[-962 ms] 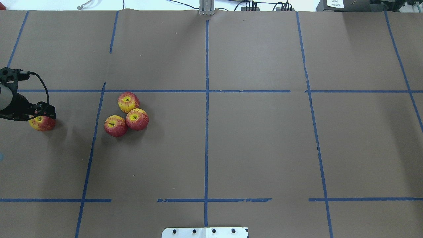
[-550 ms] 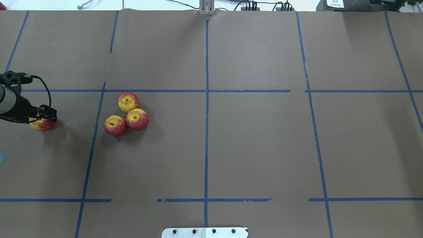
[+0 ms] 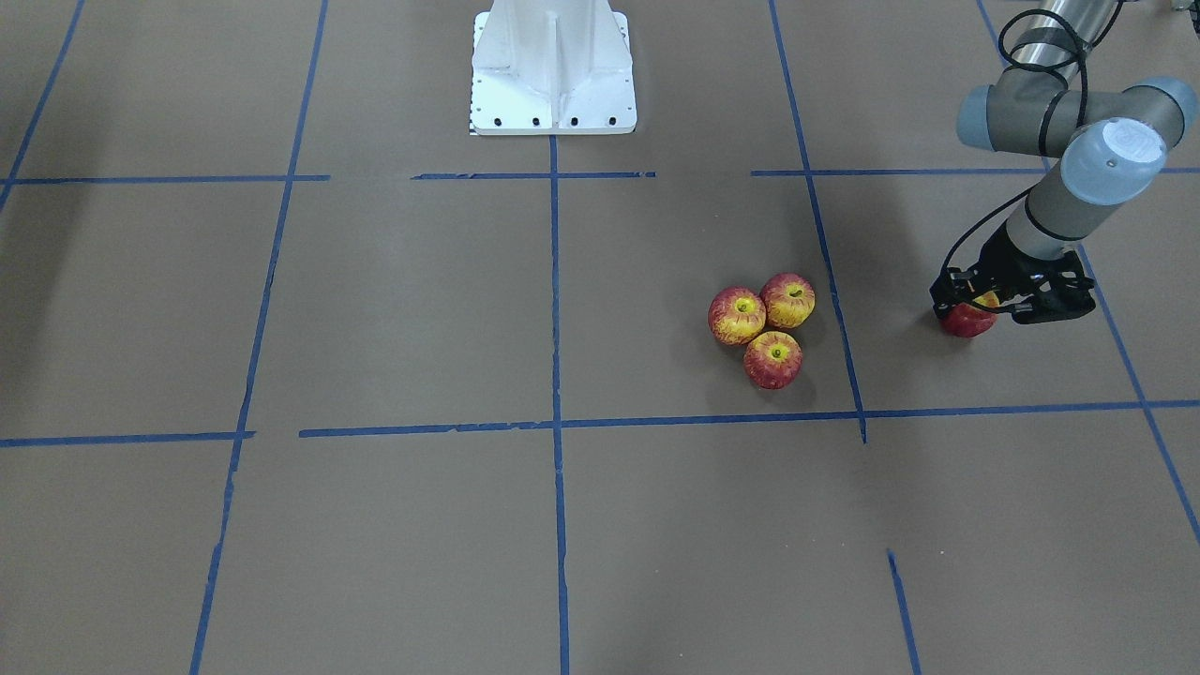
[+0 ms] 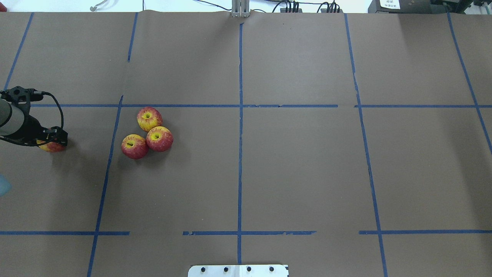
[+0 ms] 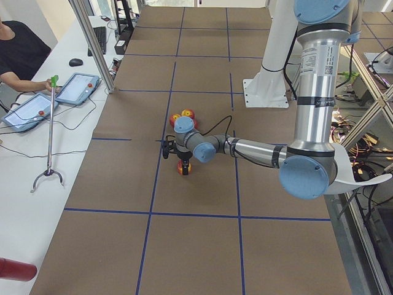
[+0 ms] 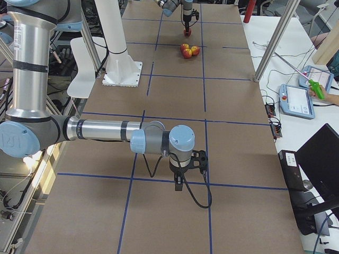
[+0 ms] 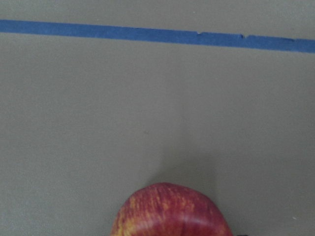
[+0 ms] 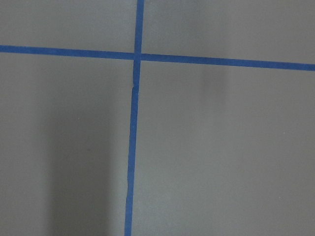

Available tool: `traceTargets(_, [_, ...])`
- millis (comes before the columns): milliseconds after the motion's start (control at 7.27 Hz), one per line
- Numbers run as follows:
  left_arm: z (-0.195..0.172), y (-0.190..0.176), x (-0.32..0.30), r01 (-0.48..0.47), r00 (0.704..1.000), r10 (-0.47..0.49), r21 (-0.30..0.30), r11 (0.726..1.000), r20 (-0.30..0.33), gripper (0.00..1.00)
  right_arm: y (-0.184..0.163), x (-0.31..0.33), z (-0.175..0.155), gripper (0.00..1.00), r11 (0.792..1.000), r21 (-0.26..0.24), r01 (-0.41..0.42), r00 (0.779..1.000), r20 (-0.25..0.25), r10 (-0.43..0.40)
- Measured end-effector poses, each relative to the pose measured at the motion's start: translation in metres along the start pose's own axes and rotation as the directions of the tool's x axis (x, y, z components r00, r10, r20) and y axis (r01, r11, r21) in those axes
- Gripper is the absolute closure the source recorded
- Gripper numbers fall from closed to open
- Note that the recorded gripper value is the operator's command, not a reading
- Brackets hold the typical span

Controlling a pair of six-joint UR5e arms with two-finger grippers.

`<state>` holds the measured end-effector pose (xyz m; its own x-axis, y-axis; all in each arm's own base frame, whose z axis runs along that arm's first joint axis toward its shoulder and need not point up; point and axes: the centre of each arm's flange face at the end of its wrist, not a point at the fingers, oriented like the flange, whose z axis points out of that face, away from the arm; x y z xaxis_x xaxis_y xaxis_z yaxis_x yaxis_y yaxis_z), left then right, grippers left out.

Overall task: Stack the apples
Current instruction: 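Carry the held apple with the left gripper over the three-apple cluster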

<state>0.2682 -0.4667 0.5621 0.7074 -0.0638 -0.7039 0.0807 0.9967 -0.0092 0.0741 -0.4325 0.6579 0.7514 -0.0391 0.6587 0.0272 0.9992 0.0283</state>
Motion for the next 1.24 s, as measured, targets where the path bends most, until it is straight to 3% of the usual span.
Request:
traceTargets(275, [-0.045, -0.008, 0.058, -0.021, 0.997, 0.022, 0.012, 1.000, -0.079, 1.00, 0.000, 0.000, 0.000, 0.00, 1.000, 0.000, 0.000, 1.000, 0.000, 0.000])
traceTargets(688, [-0.098, -0.035, 0.162, 0.052, 0.978, -0.042, 0.047, 0.998, -0.203, 1.00, 0.000, 0.000, 0.000, 0.00, 1.000, 0.001, 0.001, 1.000, 0.000, -0.001])
traceTargets(1238, [-0.073, -0.011, 0.227, 0.041, 0.973, -0.045, -0.023, 0.999, -0.225, 1.00, 0.000, 0.000, 0.000, 0.00, 1.000, 0.001, 0.000, 1.000, 0.000, 0.000])
